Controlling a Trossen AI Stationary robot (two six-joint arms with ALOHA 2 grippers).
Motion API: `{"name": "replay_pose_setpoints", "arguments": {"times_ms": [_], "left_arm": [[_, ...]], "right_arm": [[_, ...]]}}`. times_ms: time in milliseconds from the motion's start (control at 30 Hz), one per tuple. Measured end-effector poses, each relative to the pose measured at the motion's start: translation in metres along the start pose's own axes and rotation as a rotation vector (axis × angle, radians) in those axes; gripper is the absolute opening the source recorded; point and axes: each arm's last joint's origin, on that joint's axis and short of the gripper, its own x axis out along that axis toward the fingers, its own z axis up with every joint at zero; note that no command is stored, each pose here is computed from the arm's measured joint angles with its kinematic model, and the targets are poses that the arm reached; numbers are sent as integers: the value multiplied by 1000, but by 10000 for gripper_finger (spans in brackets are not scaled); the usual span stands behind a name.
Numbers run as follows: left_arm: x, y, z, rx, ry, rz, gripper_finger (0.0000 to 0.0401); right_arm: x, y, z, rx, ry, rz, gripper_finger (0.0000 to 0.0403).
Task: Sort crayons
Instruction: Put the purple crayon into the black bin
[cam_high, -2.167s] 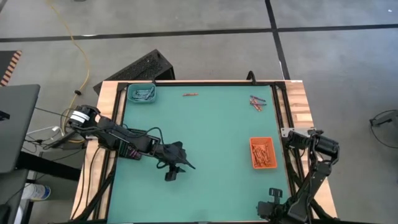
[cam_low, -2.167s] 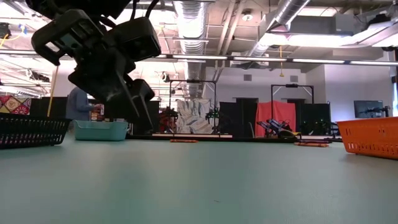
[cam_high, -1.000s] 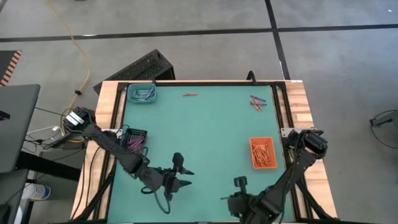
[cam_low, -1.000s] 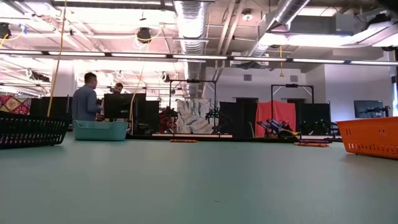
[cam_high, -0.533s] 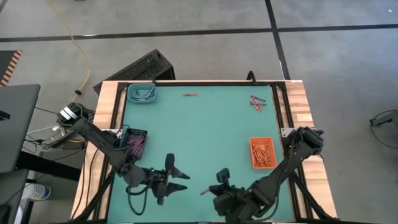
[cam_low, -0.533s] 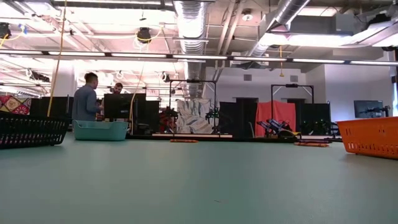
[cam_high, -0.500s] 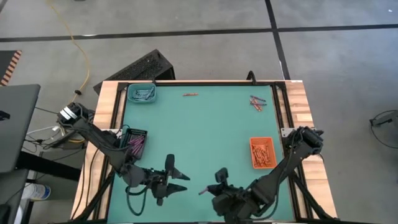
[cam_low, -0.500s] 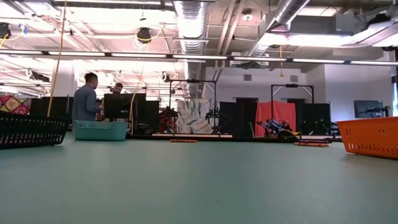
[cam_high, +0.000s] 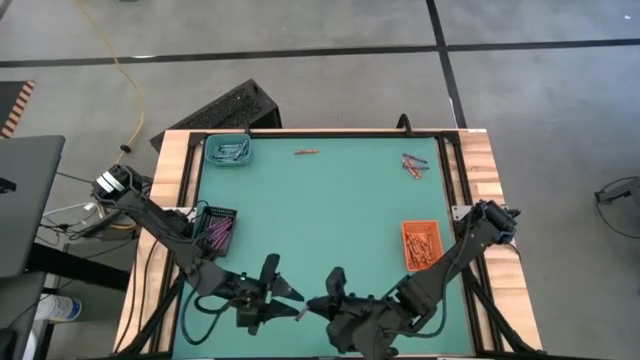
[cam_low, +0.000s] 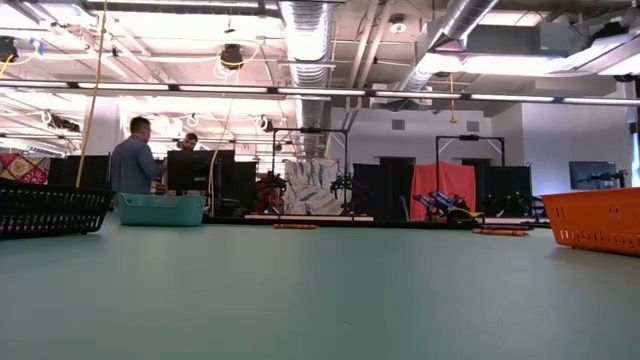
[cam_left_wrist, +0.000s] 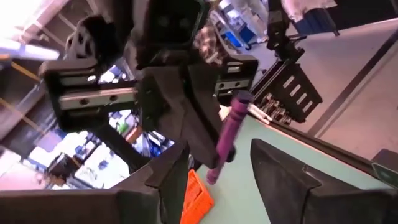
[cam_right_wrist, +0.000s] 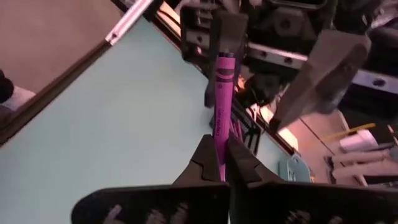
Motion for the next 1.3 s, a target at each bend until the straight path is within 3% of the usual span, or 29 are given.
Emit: {"name": "replay_pose_setpoints", "arguments": {"times_ms": [367, 833, 1100, 1300], "left_arm": [[0, 0, 6, 45, -121, -54, 99], [0, 1, 6, 34, -115, -47, 85], [0, 0, 5, 31, -102, -57, 13], [0, 0, 5, 19, -101, -57, 11]], "right_arm": [[8, -11, -1, 18, -12, 0, 0], [16, -17, -3, 47, -45, 67, 0], [15, -17, -3, 40, -45, 70, 2], [15, -17, -3, 45, -43, 72, 4]]}}
